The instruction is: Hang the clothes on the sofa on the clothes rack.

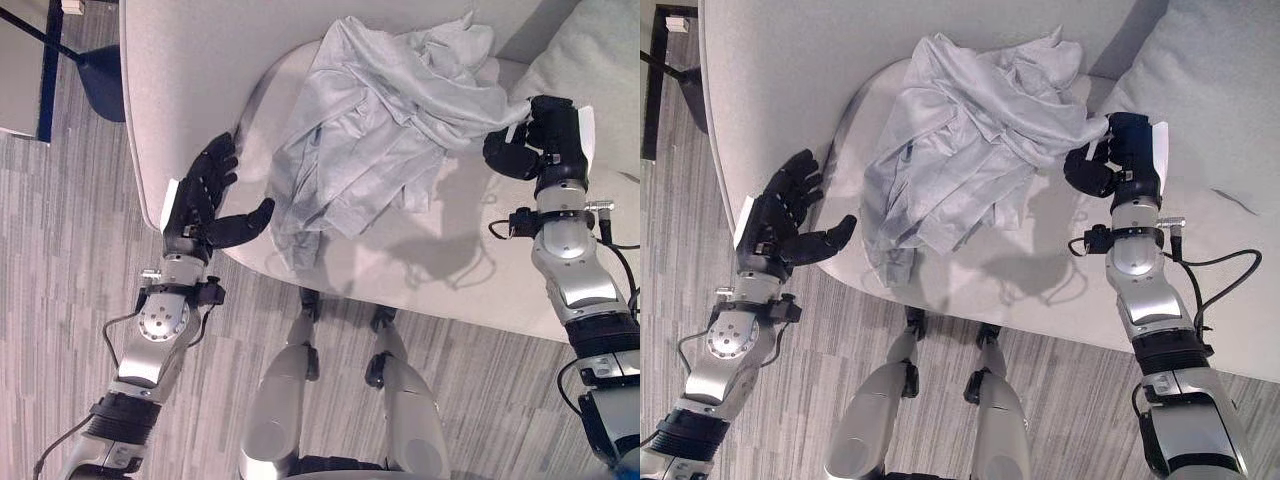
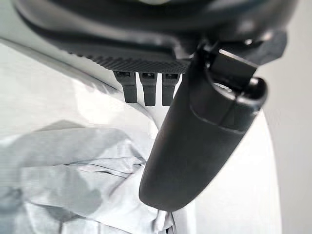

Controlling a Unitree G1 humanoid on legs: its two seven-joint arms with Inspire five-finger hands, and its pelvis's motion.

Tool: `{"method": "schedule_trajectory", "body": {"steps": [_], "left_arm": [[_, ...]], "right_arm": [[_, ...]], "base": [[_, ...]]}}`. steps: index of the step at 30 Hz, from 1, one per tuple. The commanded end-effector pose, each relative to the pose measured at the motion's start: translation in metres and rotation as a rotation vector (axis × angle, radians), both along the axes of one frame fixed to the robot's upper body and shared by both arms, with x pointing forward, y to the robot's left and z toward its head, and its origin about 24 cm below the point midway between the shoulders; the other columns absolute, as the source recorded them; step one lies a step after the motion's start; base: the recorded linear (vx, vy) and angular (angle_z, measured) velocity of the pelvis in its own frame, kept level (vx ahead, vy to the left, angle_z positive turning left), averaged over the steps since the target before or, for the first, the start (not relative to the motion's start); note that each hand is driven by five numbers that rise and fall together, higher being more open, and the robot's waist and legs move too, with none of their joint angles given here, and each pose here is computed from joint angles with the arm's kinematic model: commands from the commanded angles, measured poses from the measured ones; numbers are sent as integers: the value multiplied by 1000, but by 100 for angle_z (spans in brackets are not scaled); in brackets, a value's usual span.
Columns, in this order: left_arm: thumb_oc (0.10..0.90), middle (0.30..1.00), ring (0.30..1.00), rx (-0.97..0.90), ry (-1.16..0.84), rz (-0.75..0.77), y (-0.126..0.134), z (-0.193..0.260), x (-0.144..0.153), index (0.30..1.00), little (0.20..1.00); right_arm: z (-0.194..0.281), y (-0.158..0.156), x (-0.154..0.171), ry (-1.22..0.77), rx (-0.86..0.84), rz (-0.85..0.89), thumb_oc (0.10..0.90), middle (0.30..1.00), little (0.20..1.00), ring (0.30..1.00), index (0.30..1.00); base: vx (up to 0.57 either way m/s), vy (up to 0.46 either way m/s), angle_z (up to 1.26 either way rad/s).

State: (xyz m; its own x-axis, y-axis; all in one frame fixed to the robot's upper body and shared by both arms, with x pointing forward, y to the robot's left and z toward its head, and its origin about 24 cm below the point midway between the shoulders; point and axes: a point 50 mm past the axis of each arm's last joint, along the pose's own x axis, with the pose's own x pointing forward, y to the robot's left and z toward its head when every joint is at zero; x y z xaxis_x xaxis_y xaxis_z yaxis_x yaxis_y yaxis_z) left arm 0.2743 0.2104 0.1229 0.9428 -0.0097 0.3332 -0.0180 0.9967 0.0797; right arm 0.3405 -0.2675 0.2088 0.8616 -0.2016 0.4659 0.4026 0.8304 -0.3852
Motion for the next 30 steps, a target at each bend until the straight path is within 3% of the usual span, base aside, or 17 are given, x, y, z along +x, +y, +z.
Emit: {"method": "schedule_trajectory", "body": {"steps": [1,10,12,13,15,16,17,18,21,30], "left_arm": [[800,900,900,74,-216,20,5,45,0,900,900],[800,900,900,74,-215,18,5,45,0,900,900],[800,900,900,118,-225,38,10,52,5,900,900],[800,900,900,492,-415,144,15,132,36,900,900],[800,900,900,501,-447,128,3,142,45,900,900],[800,900,900,470,-260,53,-5,89,53,900,900],[800,900,900,481,-248,47,-7,87,55,900,900],[800,900,900,533,-242,3,-30,91,71,900,900],[800,900,900,515,-217,-19,-36,83,73,900,900],[800,900,900,499,-200,-26,-37,76,72,900,900]], "right_arm": [[24,22,-20,-195,36,153,400,300,300,300,300],[24,21,-20,-195,37,152,400,300,300,300,300],[-1,32,-30,-142,93,231,400,300,300,300,300],[-66,23,-87,-17,356,338,400,300,300,300,300],[-51,23,-90,-39,301,396,400,300,300,300,300],[-123,-37,-127,269,356,64,400,300,300,300,300],[-134,-43,-132,305,383,29,400,300,300,300,300],[-190,-51,-150,503,489,-100,400,300,300,300,300],[-202,-54,-156,596,389,-137,400,300,300,300,300],[-205,-53,-158,646,305,-143,400,300,300,300,300]], "base": [[5,-22,8],[0,-2,-4],[-26,-15,0],[-80,-32,-1],[-57,-12,13],[29,-1,-108],[16,-55,-186],[-48,-66,-220],[9,-33,-88],[19,-12,2]]}}
